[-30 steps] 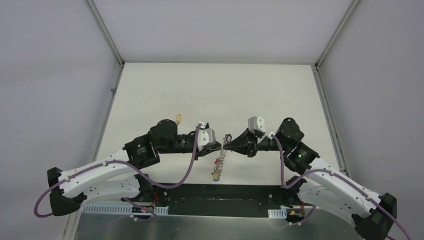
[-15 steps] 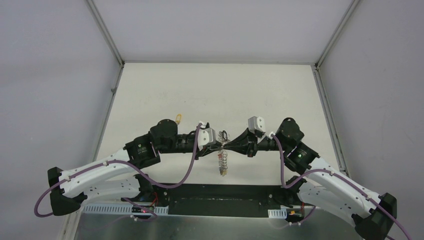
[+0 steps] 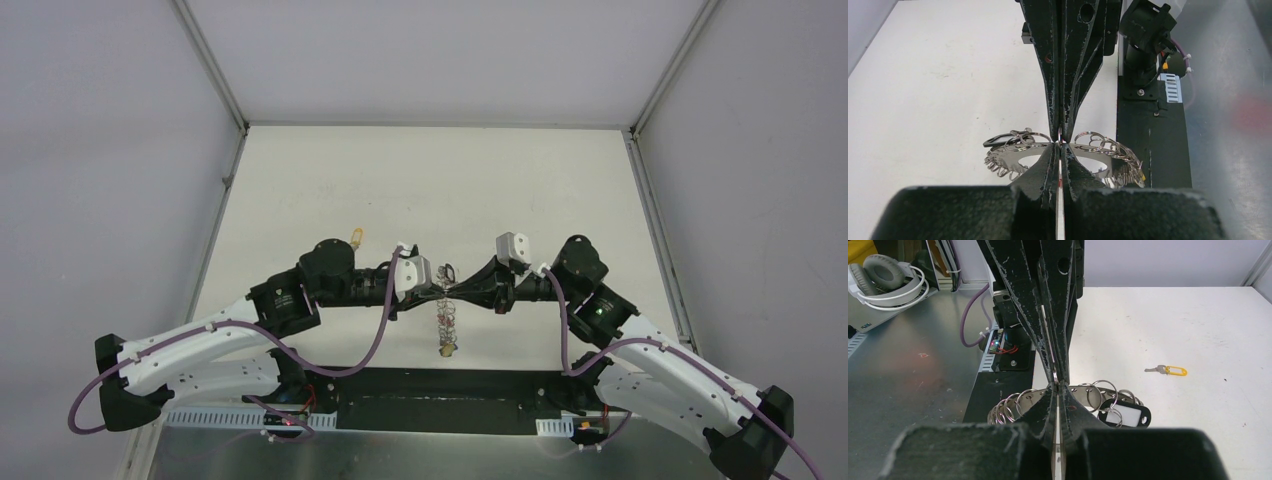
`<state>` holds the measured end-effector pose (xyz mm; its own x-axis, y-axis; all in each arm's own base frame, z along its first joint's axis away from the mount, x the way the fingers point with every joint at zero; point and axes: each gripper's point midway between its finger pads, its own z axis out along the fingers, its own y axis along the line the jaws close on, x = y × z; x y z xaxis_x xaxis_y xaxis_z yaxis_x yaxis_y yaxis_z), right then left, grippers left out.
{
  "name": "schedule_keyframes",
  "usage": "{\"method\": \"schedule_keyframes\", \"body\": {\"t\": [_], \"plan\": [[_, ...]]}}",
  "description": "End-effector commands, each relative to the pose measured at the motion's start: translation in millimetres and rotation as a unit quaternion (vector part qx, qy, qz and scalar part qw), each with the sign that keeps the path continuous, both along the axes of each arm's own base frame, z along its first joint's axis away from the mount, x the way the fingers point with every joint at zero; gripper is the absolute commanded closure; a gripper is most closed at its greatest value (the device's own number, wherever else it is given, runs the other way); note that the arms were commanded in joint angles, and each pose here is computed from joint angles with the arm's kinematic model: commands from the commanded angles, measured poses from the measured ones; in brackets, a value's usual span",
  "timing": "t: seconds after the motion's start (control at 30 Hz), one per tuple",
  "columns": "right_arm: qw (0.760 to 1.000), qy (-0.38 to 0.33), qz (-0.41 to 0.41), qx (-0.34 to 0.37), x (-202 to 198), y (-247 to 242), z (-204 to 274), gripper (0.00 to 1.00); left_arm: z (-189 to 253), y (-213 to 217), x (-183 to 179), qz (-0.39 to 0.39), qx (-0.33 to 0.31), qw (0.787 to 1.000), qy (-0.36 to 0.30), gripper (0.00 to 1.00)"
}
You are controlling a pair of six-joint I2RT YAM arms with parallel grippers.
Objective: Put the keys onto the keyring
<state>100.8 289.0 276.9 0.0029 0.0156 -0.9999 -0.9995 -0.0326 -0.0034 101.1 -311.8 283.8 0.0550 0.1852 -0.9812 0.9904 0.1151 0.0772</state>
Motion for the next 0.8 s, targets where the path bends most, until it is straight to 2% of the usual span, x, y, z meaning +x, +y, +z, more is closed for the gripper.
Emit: {"method": "schedule_keyframes", "body": {"t": [0.0,0.07,0.27,0.37,0.4,0.5,0.6,0.77], "plan": [[0.999,-0.032,0.007,0.042,-2,2,27,1.0,29,0,2,0.009,-0.043,0.999,-0.019,1.0],[0.999,-0.027,-0.001,0.041,0,2,25,0.93,28,1,3,0.014,-0.042,0.999,-0.019,1.0],[0.998,-0.019,-0.042,0.038,9,-4,20,0.38,22,5,6,0.029,-0.035,0.999,-0.016,1.0],[0.997,-0.012,-0.068,0.031,16,-7,16,0.16,17,5,10,0.041,-0.027,0.999,-0.007,1.0],[0.997,-0.009,-0.076,0.028,18,-8,14,0.11,14,5,12,0.046,-0.024,0.999,-0.002,1.0],[0.995,0.007,-0.097,0.019,24,-11,10,0.01,7,5,20,0.064,-0.015,0.998,0.015,1.0],[0.988,0.056,-0.14,0.023,36,-12,9,0.0,-1,9,36,0.092,-0.006,0.995,0.041,1.0],[0.946,0.171,-0.271,0.044,74,-25,3,0.0,-7,24,70,0.148,-0.006,0.986,0.073,1.0]]}}
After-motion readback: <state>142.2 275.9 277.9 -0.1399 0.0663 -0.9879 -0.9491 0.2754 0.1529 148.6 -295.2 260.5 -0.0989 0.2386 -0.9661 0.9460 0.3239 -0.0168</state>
